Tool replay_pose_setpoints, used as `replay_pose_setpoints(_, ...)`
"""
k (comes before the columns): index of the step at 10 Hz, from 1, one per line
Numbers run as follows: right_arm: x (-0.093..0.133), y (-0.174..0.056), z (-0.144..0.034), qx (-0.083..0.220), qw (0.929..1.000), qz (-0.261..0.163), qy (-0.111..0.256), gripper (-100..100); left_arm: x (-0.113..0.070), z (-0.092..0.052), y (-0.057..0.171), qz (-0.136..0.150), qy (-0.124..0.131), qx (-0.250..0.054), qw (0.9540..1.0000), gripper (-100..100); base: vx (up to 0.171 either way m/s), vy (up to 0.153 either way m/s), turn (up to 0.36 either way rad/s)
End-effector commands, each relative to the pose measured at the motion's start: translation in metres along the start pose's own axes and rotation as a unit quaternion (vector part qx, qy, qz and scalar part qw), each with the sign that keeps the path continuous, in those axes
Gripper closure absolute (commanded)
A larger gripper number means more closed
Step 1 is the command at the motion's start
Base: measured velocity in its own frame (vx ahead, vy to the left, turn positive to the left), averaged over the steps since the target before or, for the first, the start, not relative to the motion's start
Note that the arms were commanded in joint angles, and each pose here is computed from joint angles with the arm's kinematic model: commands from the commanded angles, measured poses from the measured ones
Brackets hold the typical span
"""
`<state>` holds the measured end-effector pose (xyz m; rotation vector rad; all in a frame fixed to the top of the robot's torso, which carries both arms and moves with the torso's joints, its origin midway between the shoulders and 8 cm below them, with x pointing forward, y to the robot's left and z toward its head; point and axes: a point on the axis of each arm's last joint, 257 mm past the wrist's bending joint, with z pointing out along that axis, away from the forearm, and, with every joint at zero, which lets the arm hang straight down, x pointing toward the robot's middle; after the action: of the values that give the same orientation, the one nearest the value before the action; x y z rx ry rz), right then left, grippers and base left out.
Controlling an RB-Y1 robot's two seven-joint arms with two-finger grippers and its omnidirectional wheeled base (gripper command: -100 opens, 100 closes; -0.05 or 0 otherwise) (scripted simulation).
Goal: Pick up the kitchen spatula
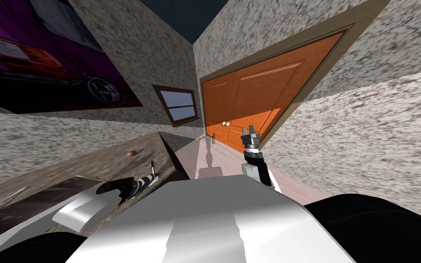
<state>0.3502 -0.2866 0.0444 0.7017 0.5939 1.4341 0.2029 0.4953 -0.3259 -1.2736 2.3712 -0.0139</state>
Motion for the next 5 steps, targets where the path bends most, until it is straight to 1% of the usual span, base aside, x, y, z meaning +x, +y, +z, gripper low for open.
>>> replay_pose_setpoints(1, 0.000, 0.000, 0.000, 0.000, 1.0000, 0.000, 0.000, 0, 0.003, -0.001, 0.005, 0.007, 0.005, -0.013, 0.9999, -100, 0.083, 0.073, -0.040)
replay_pose_setpoints(3, 0.000, 0.000, 0.000, 0.000, 1.0000, 0.000, 0.000, 0, 0.008, -0.001, 0.016, 0.025, 0.016, -0.039, 0.9988, -100, 0.073, 0.062, -0.071)
replay_pose_setpoints(5, 0.000, 0.000, 0.000, 0.000, 1.0000, 0.000, 0.000, 0, 0.012, -0.002, 0.025, 0.040, 0.026, -0.061, 0.9970, -100, 0.100, 0.079, -0.087)
